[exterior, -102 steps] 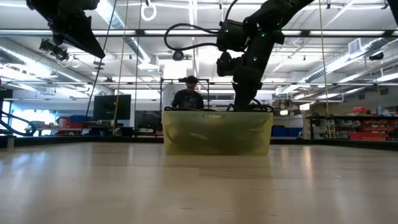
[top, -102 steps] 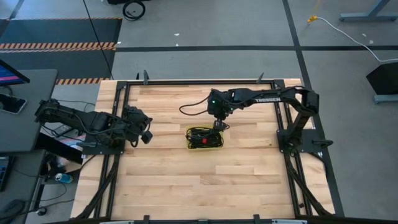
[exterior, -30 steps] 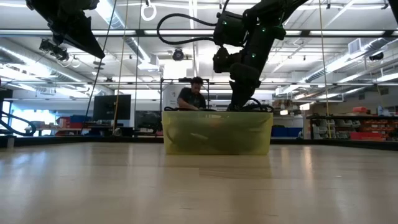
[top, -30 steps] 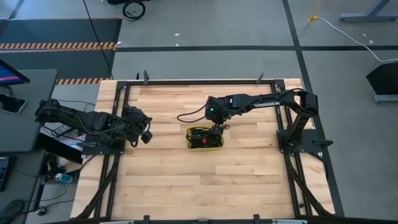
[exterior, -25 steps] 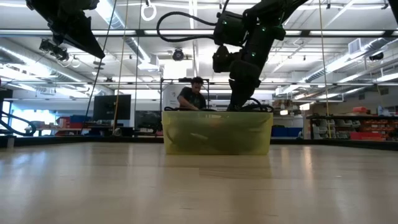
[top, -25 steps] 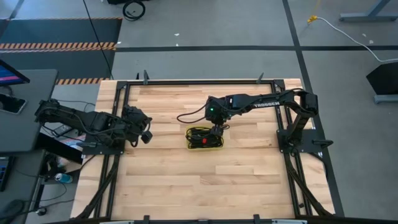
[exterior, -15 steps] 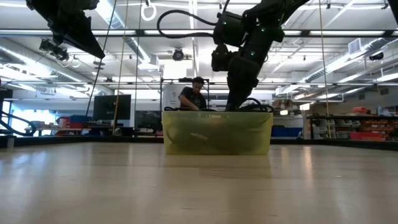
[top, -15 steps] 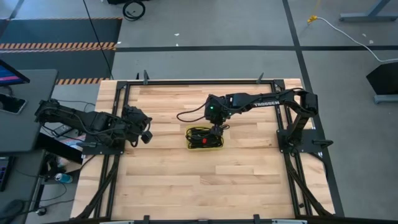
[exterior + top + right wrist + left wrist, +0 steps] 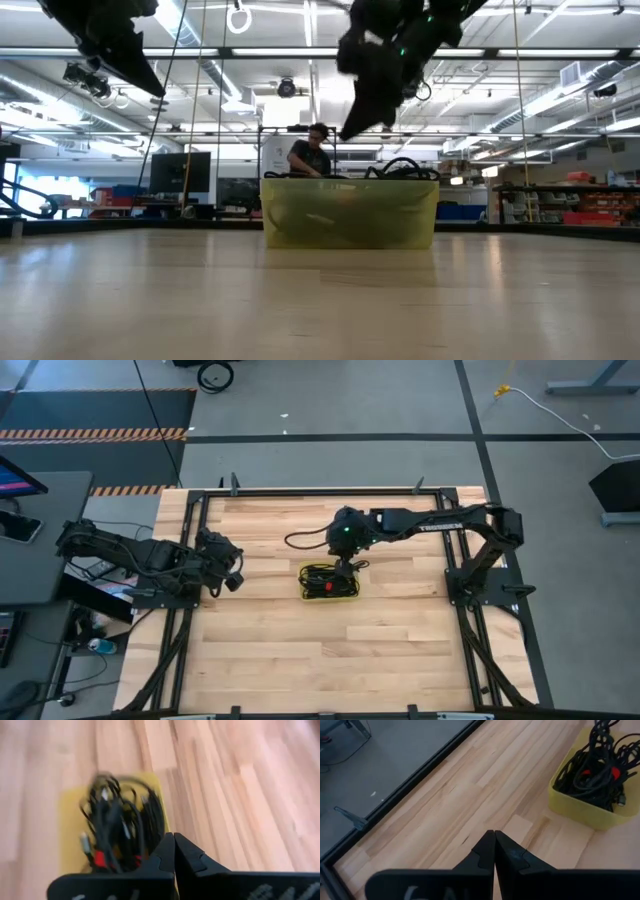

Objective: Pick and place USB-C Cables
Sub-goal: Return to Home Position

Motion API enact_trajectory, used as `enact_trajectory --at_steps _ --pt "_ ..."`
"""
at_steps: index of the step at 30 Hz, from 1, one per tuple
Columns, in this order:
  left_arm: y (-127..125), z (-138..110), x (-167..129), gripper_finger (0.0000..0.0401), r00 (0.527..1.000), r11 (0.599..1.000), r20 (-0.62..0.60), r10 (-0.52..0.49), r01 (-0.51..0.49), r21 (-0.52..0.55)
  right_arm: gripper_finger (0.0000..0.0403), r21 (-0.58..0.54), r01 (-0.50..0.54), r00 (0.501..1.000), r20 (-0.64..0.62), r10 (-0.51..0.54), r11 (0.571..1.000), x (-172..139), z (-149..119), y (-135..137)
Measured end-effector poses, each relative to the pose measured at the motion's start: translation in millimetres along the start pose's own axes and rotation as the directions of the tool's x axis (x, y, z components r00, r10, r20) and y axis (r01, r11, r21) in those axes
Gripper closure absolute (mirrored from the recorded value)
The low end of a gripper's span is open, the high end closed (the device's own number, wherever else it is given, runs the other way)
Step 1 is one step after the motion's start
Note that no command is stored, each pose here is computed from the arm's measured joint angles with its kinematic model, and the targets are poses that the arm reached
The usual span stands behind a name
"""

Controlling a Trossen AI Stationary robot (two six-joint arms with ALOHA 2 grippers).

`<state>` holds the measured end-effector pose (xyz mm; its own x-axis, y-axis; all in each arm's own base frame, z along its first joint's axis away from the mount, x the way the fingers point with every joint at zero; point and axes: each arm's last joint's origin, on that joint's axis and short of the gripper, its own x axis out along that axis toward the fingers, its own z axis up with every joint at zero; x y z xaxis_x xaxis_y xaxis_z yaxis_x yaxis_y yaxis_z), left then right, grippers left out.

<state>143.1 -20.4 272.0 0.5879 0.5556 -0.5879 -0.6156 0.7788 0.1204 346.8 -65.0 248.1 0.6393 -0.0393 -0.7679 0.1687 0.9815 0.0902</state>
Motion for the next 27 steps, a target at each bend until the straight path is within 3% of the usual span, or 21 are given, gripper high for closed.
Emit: enact_trajectory --at_steps 9,17,27 --pt "6 1 -5 0.0393 0.999 1.0 0.024 -0.023 0.022 0.013 0.0403 -0.008 -0.006 0.962 0.272 0.008 1.0 -88 17 6" --pt "21 9 -23 0.0393 0.984 0.995 0.149 -0.101 0.098 0.028 0.0403 -0.026 0.003 0.849 0.528 0.011 1.0 -171 16 10" --pt "51 6 -52 0.0393 0.904 0.936 0.246 -0.349 0.348 0.051 0.0403 -0.071 0.041 0.742 0.67 0.017 0.997 -234 -3 15"
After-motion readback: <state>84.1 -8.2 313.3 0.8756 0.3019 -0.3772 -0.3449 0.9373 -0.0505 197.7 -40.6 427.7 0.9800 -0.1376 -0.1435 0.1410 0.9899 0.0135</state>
